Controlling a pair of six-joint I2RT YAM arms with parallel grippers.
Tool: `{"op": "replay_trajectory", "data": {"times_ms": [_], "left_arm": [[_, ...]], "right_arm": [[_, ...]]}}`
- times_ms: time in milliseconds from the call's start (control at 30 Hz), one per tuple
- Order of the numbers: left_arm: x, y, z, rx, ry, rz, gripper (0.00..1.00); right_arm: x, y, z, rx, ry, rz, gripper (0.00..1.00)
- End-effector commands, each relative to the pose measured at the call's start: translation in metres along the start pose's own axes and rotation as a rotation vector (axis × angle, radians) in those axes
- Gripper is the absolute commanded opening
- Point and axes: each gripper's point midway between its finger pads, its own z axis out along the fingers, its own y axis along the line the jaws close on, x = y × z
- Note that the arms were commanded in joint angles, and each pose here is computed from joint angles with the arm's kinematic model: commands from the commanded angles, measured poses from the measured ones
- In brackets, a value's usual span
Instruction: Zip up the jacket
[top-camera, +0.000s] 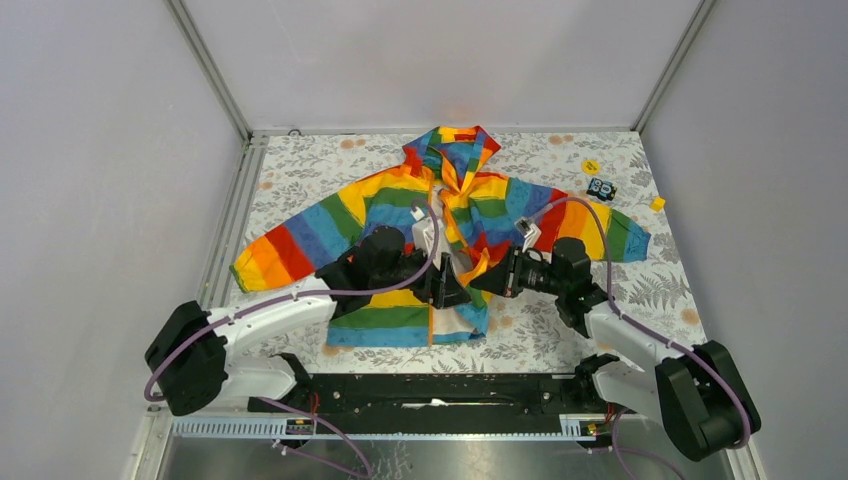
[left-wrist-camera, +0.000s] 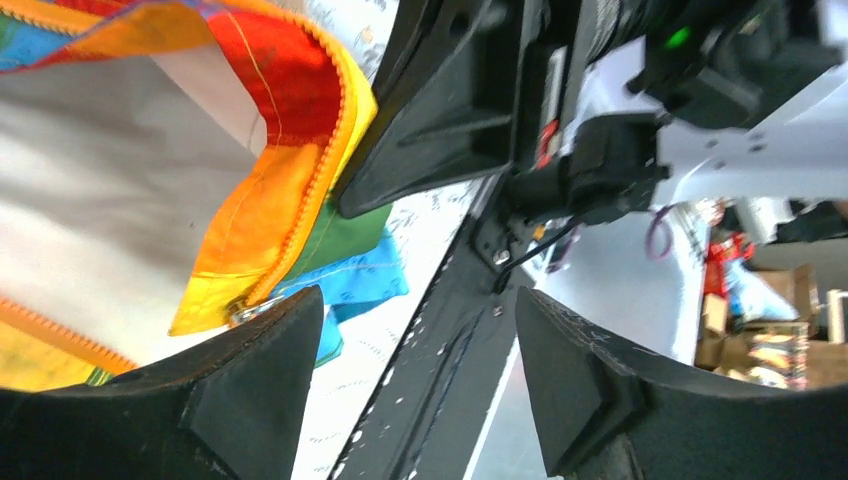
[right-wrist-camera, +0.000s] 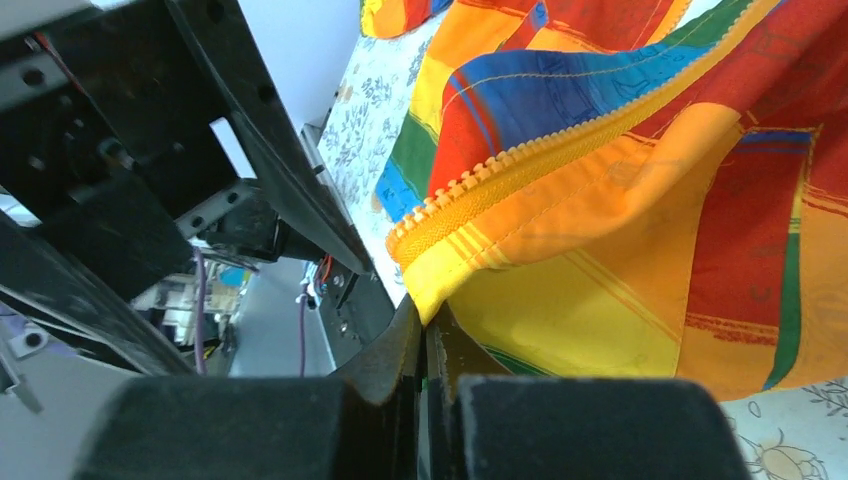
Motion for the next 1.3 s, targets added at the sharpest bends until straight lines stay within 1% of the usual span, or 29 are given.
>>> {"op": "replay_trajectory", "data": {"times_ms": [0, 133, 233, 367, 433, 567, 733, 767, 800, 833, 900, 933, 967, 1000, 1067, 1100, 1133, 1167, 1200, 1233, 1267], "left_arm": [[0.002, 0.021, 0.006, -0.076, -0.014, 0.162, 0.74], [0.002, 0.036, 0.016, -0.123, 0.008, 0.204, 0.75], [0.005, 0.041, 0.023, -0.123, 0.037, 0.215, 0.72], [0.007, 0.044, 0.031, -0.118, 0.063, 0.220, 0.67], [0.008, 0.040, 0.034, -0.092, 0.070, 0.217, 0.61], [0.007, 0.029, 0.040, -0.026, 0.065, 0.195, 0.54], [0.011, 0.016, 0.045, 0.064, 0.071, 0.151, 0.46], [0.013, 0.014, 0.045, 0.075, 0.074, 0.148, 0.46], [0.013, 0.015, 0.045, 0.070, 0.076, 0.146, 0.48], [0.014, 0.019, 0.044, 0.044, 0.076, 0.142, 0.54], [0.011, 0.032, 0.039, -0.049, 0.055, 0.128, 0.73], [0.009, 0.036, 0.034, -0.089, 0.042, 0.121, 0.86], [0.006, 0.040, 0.029, -0.133, 0.025, 0.114, 0.90], [0.001, 0.043, 0.022, -0.173, 0.001, 0.101, 0.92], [-0.008, 0.048, 0.009, -0.253, -0.054, 0.066, 0.93], [-0.011, 0.046, 0.004, -0.265, -0.069, 0.046, 0.93], [-0.012, 0.044, 0.000, -0.268, -0.079, 0.035, 0.91], [-0.012, 0.037, -0.002, -0.241, -0.084, 0.029, 0.82], [-0.010, 0.032, -0.002, -0.213, -0.080, 0.023, 0.70], [-0.010, 0.028, 0.000, -0.186, -0.082, 0.014, 0.60], [-0.008, 0.025, 0.002, -0.168, -0.071, 0.010, 0.55]], "right_arm": [[-0.003, 0.020, 0.001, -0.095, 0.083, 0.046, 0.00], [0.000, 0.019, 0.002, -0.111, 0.117, 0.064, 0.00], [0.000, 0.020, 0.001, -0.118, 0.125, 0.069, 0.00], [-0.002, 0.021, 0.000, -0.124, 0.122, 0.060, 0.00], [-0.002, 0.020, 0.001, -0.124, 0.123, 0.057, 0.00], [-0.001, 0.018, 0.002, -0.125, 0.128, 0.065, 0.00], [-0.002, 0.020, 0.001, -0.133, 0.121, 0.065, 0.00], [-0.002, 0.020, 0.001, -0.133, 0.119, 0.065, 0.00], [-0.002, 0.021, 0.001, -0.134, 0.119, 0.065, 0.00], [-0.002, 0.021, 0.001, -0.133, 0.119, 0.065, 0.00], [-0.001, 0.019, -0.001, -0.115, 0.114, 0.060, 0.00], [0.000, 0.016, -0.001, -0.098, 0.114, 0.059, 0.00], [0.000, 0.015, -0.002, -0.085, 0.112, 0.051, 0.00], [-0.001, 0.014, -0.002, -0.073, 0.111, 0.044, 0.00], [0.001, 0.010, -0.003, -0.050, 0.117, 0.037, 0.00], [0.001, 0.009, -0.003, -0.046, 0.117, 0.036, 0.00], [0.000, 0.009, -0.002, -0.045, 0.117, 0.034, 0.00], [0.000, 0.008, -0.002, -0.043, 0.118, 0.035, 0.00], [0.000, 0.007, -0.001, -0.041, 0.117, 0.038, 0.00], [-0.001, 0.007, -0.001, -0.041, 0.115, 0.038, 0.00], [-0.001, 0.007, 0.000, -0.040, 0.112, 0.037, 0.00]]}}
